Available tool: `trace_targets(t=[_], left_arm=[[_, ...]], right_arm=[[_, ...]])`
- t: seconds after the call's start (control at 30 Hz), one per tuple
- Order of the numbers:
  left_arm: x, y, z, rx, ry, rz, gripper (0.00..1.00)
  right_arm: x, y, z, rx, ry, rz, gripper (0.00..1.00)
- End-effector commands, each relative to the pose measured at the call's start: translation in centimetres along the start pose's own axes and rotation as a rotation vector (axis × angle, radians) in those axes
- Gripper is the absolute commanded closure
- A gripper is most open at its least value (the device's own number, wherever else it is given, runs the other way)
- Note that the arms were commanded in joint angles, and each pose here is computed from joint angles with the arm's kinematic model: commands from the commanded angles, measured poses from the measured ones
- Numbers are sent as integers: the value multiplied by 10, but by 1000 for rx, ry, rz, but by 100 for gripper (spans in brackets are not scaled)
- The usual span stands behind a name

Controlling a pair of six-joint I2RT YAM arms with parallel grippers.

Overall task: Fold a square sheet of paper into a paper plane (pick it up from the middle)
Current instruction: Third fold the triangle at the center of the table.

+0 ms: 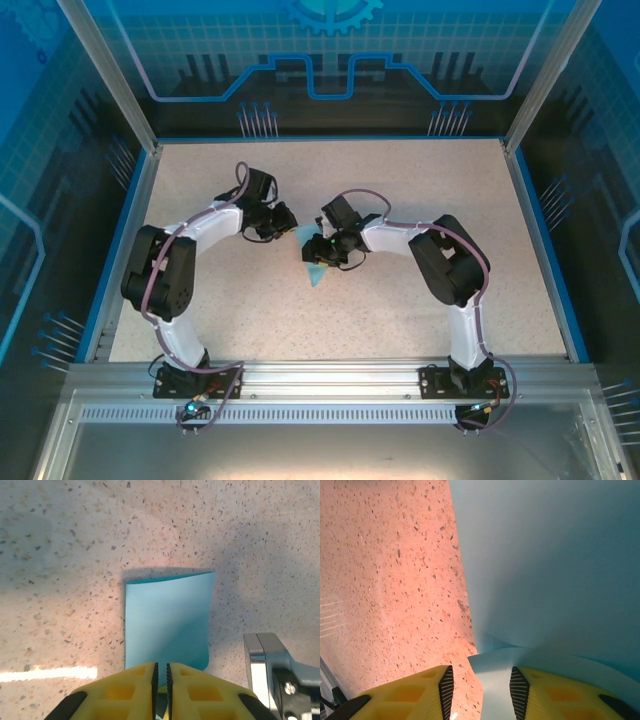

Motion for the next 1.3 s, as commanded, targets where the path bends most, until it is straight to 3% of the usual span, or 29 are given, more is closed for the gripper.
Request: trace_targets(t=[0.0, 0.13, 0.33, 0.57, 0.83, 1.1, 1.27], left_arm=[[-4, 17, -12, -31, 28, 31, 83], [-4, 26, -23, -40, 65, 13, 83], [-5, 27, -34, -40, 117, -27, 83], [3, 24, -53, -4, 188, -44, 84], [26, 23, -70, 22, 245, -9, 91], [41, 34, -69, -1, 237, 46, 100], [44, 45, -64, -5, 199, 106, 100]], right_arm=[[16, -32, -29, 35, 77, -118, 62], [16, -35, -31, 40, 79, -122, 67], [17, -40, -36, 51, 85, -135, 85], [17, -45, -39, 59, 95, -141, 93], [16, -48, -41, 68, 102, -151, 99], [16, -49, -40, 75, 101, -150, 100], [15, -48, -40, 77, 97, -149, 100]])
Point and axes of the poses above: each hand's point on the last joint's axis, 136 mm out from that joint toward the fingers, its own x axis out along the fingers, its own y axis along the line the jaws close on, z = x × y, the point moved 4 cm from there along -x, back along the fingers, and after that the axes turned 15 degrees about -x, right-handed, at the moved point
